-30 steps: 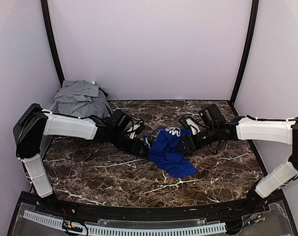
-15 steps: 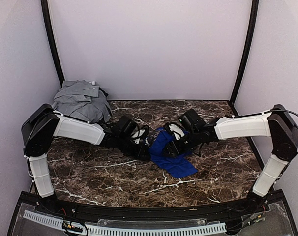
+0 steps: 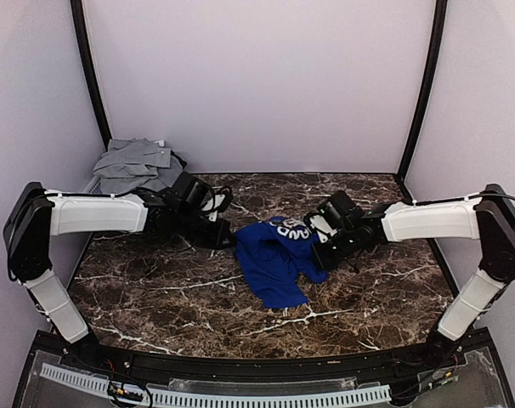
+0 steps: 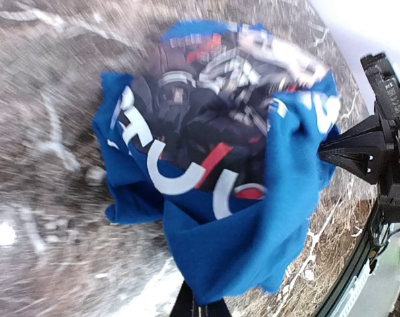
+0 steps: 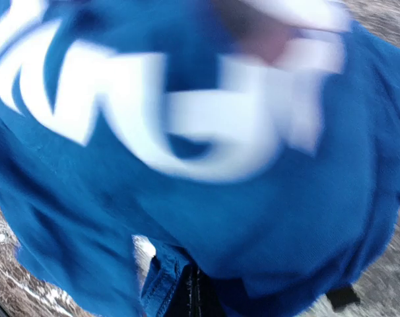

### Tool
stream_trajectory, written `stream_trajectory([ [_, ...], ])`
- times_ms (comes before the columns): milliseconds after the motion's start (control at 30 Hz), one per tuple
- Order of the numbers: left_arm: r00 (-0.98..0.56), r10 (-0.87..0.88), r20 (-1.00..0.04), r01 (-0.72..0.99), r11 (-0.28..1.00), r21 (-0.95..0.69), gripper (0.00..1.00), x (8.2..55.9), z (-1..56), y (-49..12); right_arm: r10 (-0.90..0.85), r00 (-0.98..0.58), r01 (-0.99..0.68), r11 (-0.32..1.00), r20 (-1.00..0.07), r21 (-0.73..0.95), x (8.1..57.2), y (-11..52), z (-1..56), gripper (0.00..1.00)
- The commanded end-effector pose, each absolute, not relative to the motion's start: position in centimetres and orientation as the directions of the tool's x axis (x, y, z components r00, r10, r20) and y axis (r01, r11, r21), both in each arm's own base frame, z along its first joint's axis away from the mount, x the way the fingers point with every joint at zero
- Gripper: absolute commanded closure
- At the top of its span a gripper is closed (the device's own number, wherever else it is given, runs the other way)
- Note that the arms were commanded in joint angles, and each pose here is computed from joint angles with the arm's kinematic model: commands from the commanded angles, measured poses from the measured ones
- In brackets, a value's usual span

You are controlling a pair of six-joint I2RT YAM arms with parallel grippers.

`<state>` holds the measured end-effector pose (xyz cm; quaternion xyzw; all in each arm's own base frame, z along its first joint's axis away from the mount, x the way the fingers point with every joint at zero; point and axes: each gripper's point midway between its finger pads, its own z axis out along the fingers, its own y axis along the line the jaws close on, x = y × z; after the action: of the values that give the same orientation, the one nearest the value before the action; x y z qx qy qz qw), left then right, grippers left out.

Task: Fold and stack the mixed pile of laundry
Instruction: Pick up the crumpled T-shirt from the center of the board.

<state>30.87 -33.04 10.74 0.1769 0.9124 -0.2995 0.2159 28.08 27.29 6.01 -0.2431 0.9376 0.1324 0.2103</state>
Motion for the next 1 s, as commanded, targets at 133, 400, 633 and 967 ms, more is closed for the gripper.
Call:
stream_trajectory([
  [133,-0.748,0.264,-0.609,0.533,0.786,-0.313,1.00,30.2,18.0,-28.4,-0.201,-0.793,-0.339,0.930,-0.576,0.142,30.4,18.4,11.9,1.00],
  [400,-0.612,0.535,-0.583,0.775,0.551,-0.308,0.85,23.7,18.3,-36.2,-0.073,-0.755,-0.243,0.954,-0.652,0.175,31.7,15.4,15.4,1.00],
  [633,-0.717,0.409,-0.564,0.643,0.701,-0.309,0.37,26.3,16.1,-32.7,-0.046,-0.757,-0.205,0.964,-0.652,0.170,31.7,14.0,15.5,1.00],
  [967,-0.778,0.446,-0.443,0.526,0.848,-0.069,0.06,26.3,8.7,-27.5,-0.017,-0.732,-0.229,0.948,-0.681,0.222,31.5,14.3,17.0,1.00],
])
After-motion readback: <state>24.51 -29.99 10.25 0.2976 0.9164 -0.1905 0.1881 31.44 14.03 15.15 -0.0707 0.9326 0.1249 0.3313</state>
